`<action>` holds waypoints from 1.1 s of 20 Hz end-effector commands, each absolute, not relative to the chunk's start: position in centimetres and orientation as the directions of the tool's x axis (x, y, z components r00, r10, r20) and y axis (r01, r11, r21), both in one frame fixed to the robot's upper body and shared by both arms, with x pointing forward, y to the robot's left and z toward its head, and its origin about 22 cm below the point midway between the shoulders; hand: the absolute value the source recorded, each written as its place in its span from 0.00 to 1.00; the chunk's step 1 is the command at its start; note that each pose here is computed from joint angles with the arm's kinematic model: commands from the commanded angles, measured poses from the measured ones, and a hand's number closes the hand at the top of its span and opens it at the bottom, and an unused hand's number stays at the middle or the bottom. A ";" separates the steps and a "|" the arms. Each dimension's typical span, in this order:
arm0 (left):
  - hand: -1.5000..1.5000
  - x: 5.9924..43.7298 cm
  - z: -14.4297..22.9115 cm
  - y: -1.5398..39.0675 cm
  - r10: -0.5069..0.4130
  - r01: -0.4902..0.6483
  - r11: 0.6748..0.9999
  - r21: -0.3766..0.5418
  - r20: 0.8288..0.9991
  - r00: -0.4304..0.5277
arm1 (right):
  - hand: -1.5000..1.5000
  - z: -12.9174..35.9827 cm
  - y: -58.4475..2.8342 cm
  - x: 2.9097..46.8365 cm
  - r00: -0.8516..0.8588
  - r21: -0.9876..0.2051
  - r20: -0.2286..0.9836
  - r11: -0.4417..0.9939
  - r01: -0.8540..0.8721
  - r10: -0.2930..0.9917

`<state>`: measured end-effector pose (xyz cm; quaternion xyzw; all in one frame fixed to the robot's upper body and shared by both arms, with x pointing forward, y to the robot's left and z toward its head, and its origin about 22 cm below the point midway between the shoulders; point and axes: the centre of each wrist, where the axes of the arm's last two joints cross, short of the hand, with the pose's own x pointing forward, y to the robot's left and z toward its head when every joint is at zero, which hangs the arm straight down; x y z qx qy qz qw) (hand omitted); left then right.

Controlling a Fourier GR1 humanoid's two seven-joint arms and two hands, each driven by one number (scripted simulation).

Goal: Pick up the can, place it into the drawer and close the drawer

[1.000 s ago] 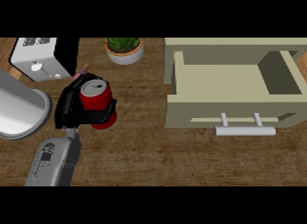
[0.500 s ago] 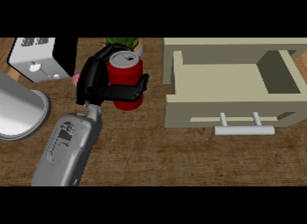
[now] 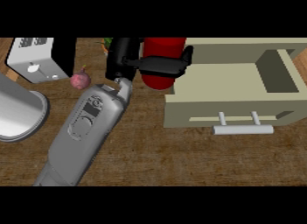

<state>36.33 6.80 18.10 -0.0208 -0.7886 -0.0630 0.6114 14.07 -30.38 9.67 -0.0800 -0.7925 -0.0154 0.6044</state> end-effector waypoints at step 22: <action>1.00 42.1 23.8 -1.3 -0.154 0.093 0.980 0.178 0.963 -0.220 | 0.00 9.7 -30.3 15.7 -0.268 -0.079 0.957 0.990 0.118 0.108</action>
